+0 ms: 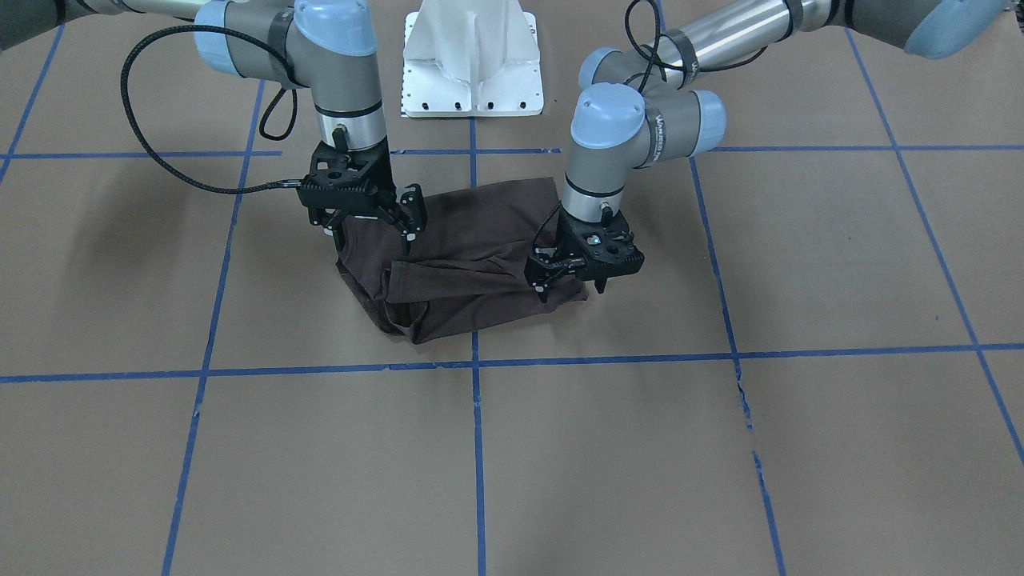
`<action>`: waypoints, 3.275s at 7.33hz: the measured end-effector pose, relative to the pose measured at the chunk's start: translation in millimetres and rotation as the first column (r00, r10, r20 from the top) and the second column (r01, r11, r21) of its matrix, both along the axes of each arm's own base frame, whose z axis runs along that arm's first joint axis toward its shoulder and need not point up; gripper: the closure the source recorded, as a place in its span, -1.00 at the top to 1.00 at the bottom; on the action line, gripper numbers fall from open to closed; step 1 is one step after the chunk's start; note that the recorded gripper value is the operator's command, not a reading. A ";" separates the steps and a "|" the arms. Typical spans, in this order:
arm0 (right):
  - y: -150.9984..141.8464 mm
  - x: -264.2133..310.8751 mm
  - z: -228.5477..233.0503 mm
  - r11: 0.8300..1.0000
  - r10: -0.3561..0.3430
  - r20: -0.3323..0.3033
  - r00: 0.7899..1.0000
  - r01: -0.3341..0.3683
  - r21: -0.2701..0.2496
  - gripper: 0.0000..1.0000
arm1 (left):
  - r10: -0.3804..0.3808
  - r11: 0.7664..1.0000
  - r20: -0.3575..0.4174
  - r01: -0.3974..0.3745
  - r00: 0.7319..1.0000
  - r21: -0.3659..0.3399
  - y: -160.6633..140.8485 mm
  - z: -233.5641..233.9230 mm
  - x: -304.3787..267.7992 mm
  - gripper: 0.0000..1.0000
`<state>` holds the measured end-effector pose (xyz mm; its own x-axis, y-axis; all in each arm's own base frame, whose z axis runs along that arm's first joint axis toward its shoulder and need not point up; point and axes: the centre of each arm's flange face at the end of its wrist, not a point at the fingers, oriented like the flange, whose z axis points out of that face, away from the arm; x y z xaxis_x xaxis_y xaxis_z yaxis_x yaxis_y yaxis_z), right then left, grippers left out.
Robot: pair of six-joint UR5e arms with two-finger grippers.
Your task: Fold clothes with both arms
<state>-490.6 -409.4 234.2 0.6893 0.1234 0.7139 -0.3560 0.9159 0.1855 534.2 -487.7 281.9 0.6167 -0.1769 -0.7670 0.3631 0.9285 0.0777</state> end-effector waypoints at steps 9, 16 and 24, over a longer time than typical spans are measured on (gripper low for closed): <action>53.8 -74.1 25.4 0.994 0.046 -0.115 0.992 -0.033 0.108 0.10 | 0.171 0.971 -0.006 -0.167 0.985 0.168 -13.6 -2.2 -97.8 1.00; 49.0 -86.0 44.9 0.993 0.033 -0.175 0.984 -0.013 0.116 0.09 | 0.169 0.973 -0.001 -0.167 0.986 0.161 -13.0 3.1 -98.2 1.00; 53.8 -94.9 30.6 0.993 -0.003 -0.160 0.987 0.021 0.113 0.09 | 0.167 0.974 -0.001 -0.165 0.986 0.156 -11.6 5.6 -98.6 1.00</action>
<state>-585.5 -355.6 264.8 0.7962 0.0381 0.6038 -0.3024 0.8895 0.3426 435.6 -499.3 287.5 0.6163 0.0483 -0.7860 0.2069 0.9532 0.2207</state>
